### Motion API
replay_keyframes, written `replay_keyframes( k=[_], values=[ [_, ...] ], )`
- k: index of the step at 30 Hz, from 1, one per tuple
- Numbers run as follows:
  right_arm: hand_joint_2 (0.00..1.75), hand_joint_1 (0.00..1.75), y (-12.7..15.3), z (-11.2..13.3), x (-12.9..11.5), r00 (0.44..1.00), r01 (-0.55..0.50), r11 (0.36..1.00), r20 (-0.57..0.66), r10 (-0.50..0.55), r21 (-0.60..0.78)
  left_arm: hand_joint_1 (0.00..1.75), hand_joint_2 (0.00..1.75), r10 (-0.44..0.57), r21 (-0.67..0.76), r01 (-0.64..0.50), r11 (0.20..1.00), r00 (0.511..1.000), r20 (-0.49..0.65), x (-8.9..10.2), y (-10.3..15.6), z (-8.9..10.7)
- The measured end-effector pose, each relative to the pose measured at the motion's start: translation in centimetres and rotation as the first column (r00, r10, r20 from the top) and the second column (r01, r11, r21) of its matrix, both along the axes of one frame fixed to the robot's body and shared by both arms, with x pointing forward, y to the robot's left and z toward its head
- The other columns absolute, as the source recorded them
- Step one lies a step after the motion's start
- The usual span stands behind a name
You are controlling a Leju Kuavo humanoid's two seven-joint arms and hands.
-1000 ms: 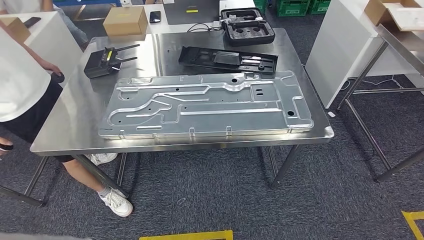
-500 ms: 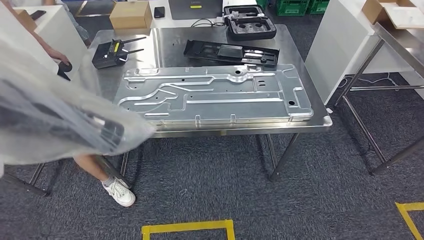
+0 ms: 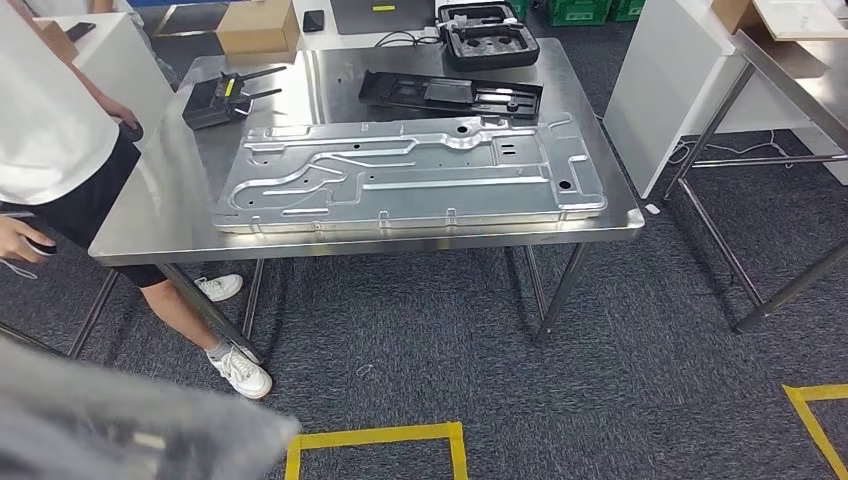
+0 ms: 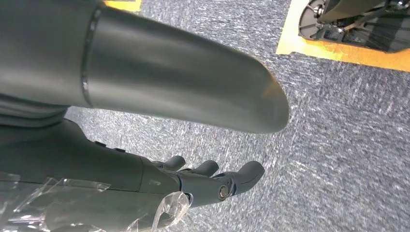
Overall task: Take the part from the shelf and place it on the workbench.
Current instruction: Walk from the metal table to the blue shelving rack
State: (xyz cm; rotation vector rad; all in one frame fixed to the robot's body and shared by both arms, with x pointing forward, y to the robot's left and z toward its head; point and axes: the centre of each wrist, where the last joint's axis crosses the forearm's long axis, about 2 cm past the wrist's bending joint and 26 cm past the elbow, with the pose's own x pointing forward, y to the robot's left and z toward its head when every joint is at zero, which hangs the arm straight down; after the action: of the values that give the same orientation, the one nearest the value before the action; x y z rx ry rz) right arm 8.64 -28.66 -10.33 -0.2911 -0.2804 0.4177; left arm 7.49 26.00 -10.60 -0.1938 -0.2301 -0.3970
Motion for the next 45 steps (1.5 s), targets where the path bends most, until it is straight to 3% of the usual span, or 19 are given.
replay_keyframes(
  k=[15, 45],
  values=[
    [0.00, 0.00, 0.5, -0.1, -0.2, 0.998, -0.049, 0.999, -0.037, 0.048, -0.008, 0.00, 0.00, -0.001, 0.011, 0.001, 1.000, 1.000, -0.009, -0.1, 0.1, 0.0],
    [0.00, 0.00, 1.3, -0.1, -0.3, 0.998, -0.029, 1.000, -0.054, 0.030, 0.005, 0.00, 0.00, -0.001, 0.019, 0.001, 1.000, 1.000, -0.007, -0.1, 0.1, 0.0]
  ],
)
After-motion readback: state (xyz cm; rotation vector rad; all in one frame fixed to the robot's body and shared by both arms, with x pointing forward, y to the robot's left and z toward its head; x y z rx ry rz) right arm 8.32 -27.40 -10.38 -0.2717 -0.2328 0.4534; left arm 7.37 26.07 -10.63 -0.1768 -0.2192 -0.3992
